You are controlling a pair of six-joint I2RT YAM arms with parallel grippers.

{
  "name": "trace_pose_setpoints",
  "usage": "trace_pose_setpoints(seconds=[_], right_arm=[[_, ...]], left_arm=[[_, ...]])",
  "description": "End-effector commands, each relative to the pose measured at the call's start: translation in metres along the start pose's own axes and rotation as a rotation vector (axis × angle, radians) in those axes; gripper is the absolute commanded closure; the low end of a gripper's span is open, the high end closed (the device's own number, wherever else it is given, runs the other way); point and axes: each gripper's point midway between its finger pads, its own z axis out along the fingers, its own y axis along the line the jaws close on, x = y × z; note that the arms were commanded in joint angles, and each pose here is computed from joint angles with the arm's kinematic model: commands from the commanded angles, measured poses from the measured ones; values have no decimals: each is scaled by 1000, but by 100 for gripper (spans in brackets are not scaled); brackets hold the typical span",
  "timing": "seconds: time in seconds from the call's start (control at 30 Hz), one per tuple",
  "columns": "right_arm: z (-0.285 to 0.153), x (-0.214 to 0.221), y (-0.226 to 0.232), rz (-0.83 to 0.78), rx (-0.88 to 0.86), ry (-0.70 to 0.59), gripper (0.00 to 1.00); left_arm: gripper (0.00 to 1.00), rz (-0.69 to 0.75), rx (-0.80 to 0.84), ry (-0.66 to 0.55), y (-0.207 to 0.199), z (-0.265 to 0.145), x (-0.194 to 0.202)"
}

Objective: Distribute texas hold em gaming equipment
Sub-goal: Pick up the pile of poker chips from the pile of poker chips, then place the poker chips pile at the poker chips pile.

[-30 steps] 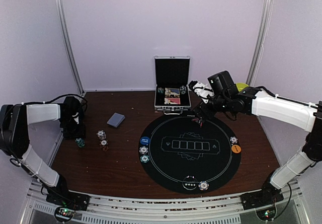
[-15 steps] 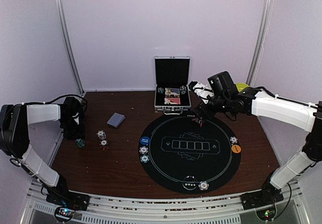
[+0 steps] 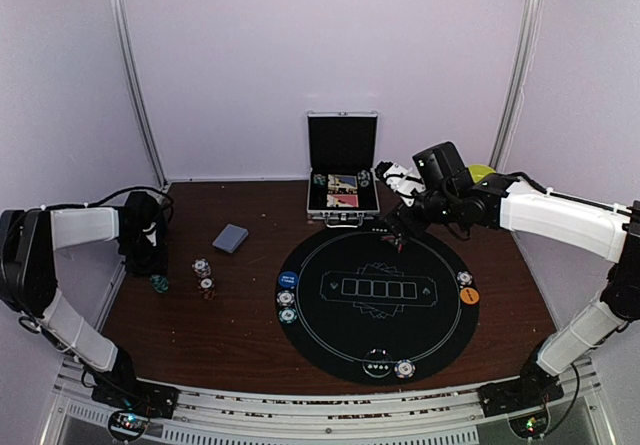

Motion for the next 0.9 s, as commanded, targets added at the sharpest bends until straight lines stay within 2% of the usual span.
trace_pose_setpoints(seconds=[0.0,0.1,0.37,0.6,0.87], right_arm=[[-5,-3,-7,19,26,-21,0],[-5,-3,-8,19,29,-21,0],[-6,-3,-12,23,46,-23,0],[-5,-3,-12,25,44,-21,0],[-7,-4,-11,28,34,-29,0]], left_arm=[[71,-14,26,-58,0,-13,-10],[74,-12,41,-74,-2,-18,-12],[74,-6,72,-117,-5,-33,-19],[71,13,52,8,-8,2,0],[70,3,20,-13,-1,0,-2]])
